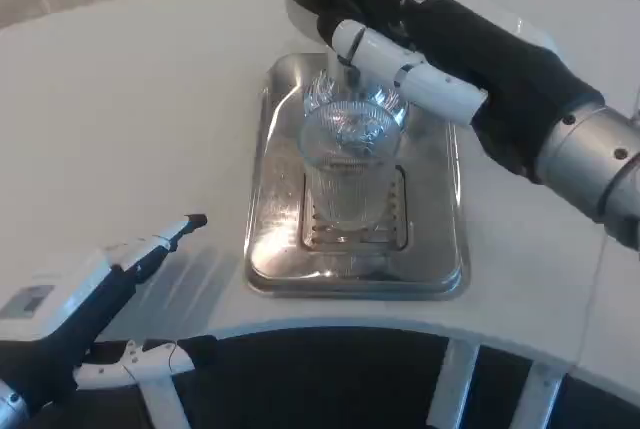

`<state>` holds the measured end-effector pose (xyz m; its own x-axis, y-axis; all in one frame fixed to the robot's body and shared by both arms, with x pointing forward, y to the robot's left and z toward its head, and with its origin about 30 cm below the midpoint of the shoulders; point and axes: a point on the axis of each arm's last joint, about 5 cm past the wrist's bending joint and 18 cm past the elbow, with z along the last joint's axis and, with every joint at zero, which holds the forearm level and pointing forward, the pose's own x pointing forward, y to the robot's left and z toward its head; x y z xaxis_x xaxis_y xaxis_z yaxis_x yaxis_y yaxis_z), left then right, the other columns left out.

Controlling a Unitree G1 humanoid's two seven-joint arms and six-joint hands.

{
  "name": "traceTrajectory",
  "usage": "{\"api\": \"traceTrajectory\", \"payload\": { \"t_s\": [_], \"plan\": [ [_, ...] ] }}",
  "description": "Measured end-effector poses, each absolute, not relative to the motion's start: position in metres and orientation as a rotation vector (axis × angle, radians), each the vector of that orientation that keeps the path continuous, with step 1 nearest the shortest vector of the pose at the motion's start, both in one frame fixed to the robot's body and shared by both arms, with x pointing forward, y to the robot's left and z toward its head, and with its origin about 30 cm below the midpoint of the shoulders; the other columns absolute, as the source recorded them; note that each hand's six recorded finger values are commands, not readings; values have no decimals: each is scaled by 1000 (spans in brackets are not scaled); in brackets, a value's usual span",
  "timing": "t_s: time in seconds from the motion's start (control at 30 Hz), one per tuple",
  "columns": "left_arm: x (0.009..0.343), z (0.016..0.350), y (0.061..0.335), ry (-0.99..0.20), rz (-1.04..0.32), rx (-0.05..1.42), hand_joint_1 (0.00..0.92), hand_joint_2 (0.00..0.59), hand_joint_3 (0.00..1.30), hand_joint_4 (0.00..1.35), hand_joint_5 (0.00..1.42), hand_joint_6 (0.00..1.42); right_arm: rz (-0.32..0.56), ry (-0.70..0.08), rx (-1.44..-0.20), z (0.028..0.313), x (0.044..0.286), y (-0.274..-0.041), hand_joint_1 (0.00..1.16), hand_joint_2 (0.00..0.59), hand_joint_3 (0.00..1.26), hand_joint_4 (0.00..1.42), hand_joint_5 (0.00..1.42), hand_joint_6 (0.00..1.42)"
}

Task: Grasp the cup under the faucet to collect the drink, then remove the cup.

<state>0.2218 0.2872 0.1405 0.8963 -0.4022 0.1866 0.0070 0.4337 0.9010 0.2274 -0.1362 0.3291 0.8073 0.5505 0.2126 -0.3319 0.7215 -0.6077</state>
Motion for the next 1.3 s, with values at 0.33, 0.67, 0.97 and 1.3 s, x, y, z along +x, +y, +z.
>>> {"api": "traceTrajectory", "payload": {
  "t_s": [0.33, 0.67, 0.97, 1.3],
  "plan": [
    [221, 140, 289, -395, -255, 1090, 43, 56, 116, 89, 169, 201, 528, -425, -682, 327, 230, -130, 78, 455, 0, 0, 0, 3],
    [221, 141, 293, -387, -238, 1080, 34, 58, 118, 89, 169, 200, 522, -478, -819, 326, 229, -124, 75, 458, 0, 0, 0, 1],
    [221, 141, 294, -387, -232, 1080, 30, 58, 115, 89, 169, 200, 514, -524, -962, 328, 228, -122, 76, 469, 0, 0, 0, 0],
    [225, 143, 288, -394, -176, 975, 117, 34, 0, 8, 184, 216, 505, -531, -982, 326, 226, -123, 77, 472, 0, 0, 0, 0]
  ]
}}
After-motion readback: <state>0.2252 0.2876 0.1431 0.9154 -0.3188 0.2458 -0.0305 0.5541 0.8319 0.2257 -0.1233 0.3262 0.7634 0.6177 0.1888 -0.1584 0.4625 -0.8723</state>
